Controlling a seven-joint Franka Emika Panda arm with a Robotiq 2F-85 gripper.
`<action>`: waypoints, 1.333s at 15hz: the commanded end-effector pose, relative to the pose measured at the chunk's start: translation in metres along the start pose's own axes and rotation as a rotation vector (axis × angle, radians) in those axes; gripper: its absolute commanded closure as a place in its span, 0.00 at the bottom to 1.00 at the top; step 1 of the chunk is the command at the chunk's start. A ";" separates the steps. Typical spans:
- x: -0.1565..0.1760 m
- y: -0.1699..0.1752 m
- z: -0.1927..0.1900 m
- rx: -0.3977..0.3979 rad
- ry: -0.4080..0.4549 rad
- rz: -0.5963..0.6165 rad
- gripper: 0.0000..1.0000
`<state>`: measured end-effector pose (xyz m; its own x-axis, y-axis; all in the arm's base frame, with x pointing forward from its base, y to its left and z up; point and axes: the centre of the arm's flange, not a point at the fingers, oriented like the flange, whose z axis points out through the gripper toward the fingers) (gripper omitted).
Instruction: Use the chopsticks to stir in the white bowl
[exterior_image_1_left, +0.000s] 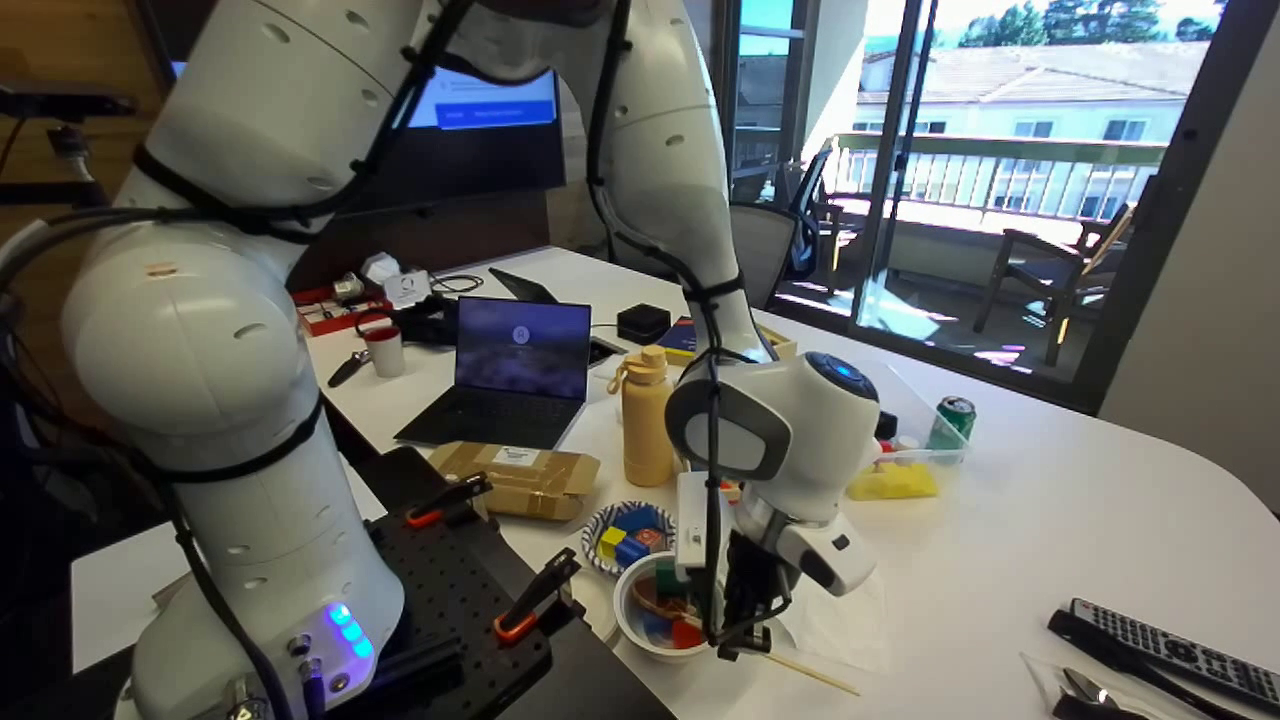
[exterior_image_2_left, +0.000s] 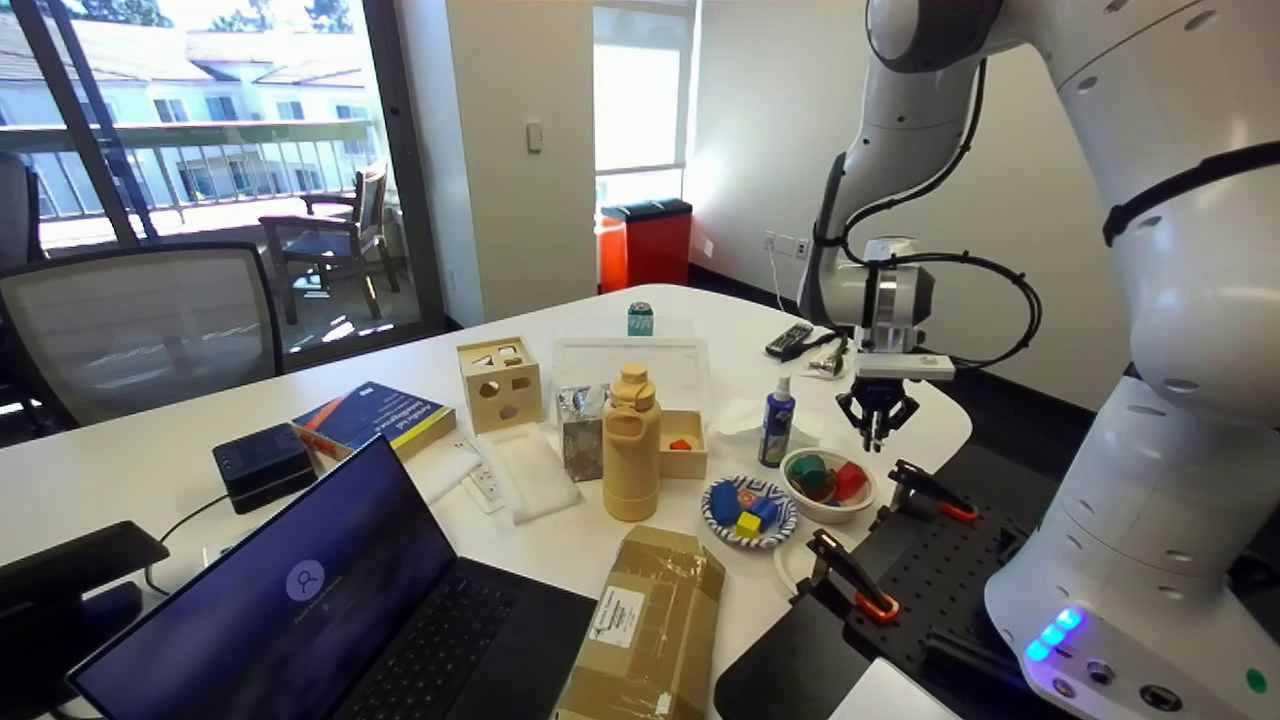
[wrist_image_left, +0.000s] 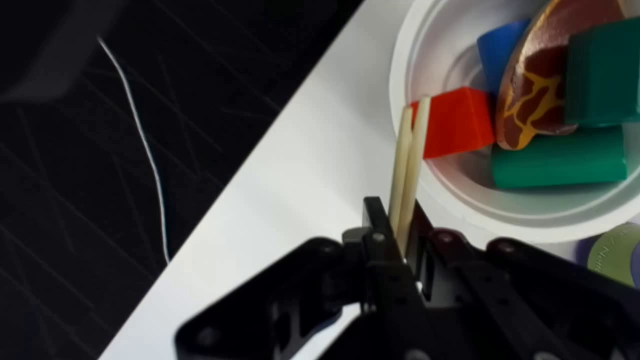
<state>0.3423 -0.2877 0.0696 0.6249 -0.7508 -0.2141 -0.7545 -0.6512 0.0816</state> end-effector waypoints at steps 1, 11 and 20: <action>-0.024 0.010 -0.082 -0.024 -0.098 -0.052 0.97; -0.079 -0.069 -0.128 0.101 -0.531 -0.314 0.97; -0.104 -0.072 -0.056 0.180 -0.575 -0.077 0.97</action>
<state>0.3500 -0.1733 0.1571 0.5539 -0.4385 -0.7078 -0.7103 -0.6923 -0.1270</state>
